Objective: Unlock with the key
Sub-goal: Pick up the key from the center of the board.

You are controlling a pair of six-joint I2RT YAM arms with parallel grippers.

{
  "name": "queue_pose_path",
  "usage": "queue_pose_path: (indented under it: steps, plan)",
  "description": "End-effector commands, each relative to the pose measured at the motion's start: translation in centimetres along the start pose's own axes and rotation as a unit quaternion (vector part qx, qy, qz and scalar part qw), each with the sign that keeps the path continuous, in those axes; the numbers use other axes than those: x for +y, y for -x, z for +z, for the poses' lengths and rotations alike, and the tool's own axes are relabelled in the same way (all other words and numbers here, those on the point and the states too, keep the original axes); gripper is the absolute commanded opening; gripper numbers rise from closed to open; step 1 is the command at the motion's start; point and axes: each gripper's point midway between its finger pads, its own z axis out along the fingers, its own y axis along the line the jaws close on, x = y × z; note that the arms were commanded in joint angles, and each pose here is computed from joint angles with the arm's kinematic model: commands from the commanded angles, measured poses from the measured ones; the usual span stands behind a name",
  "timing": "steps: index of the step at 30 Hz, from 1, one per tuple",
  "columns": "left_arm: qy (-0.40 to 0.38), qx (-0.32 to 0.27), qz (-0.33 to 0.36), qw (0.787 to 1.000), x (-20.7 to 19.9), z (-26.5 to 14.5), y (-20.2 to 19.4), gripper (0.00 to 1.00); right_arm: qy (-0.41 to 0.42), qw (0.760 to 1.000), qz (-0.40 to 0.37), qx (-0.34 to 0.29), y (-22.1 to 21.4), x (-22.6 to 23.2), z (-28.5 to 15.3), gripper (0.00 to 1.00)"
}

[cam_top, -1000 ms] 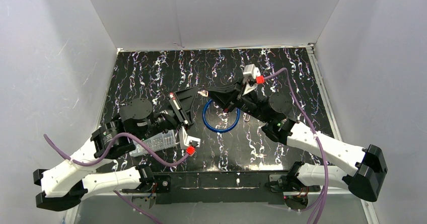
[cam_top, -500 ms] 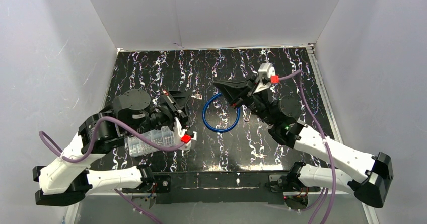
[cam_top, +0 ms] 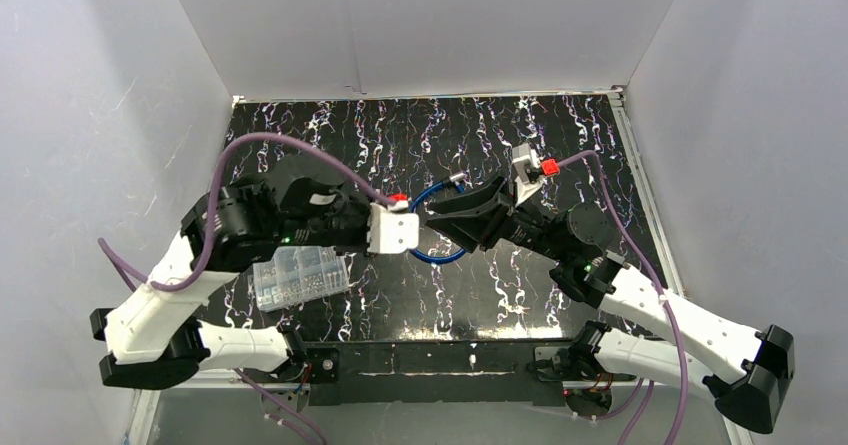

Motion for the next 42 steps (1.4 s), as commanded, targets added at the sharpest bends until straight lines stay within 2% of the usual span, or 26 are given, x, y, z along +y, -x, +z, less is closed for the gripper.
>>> queue_pose_path:
  steps: [1, 5, 13, 19, 26, 33, 37, 42]
  plan:
    - [-0.056, 0.001, -0.134, 0.989, -1.7, -0.6, 0.0, 0.0, 0.031, 0.999, 0.031, -0.018, 1.0, 1.5, -0.4, 0.52]
    - [-0.08, 0.013, -0.188, 0.979, -0.9, -0.1, -0.1, 0.0, 0.014, 0.999, 0.015, -0.026, 0.8, 1.0, -1.3, 0.51]
    - [-0.118, 0.049, -0.218, 0.968, -1.6, 0.3, -0.4, 0.0, -0.012, 0.999, -0.044, -0.001, 1.4, 0.3, -1.0, 0.46]
    - [-0.136, 0.023, -0.231, 0.963, -1.6, -0.2, 1.4, 0.0, -0.001, 0.999, -0.031, 0.026, -0.3, -0.4, 0.4, 0.48]
    - [-0.096, 0.005, -0.2, 0.975, -0.2, -0.5, 1.5, 0.0, 0.019, 1.0, -0.007, 0.02, -1.8, -0.5, 0.3, 0.53]
    - [-0.055, 0.01, -0.186, 0.981, 1.3, -0.5, 1.1, 0.0, -0.01, 1.0, -0.005, 0.006, -1.9, -1.3, -0.9, 0.56]
    - [-0.017, 0.009, -0.182, 0.983, 2.6, -0.4, 0.8, 0.0, -0.014, 1.0, -0.01, 0.003, -1.7, -1.3, -0.9, 0.69]
    - [0.026, -0.006, -0.179, 0.984, 4.1, -0.4, 1.1, 0.0, 0.005, 1.0, -0.024, 0.005, -1.2, -0.4, 1.1, 0.75]
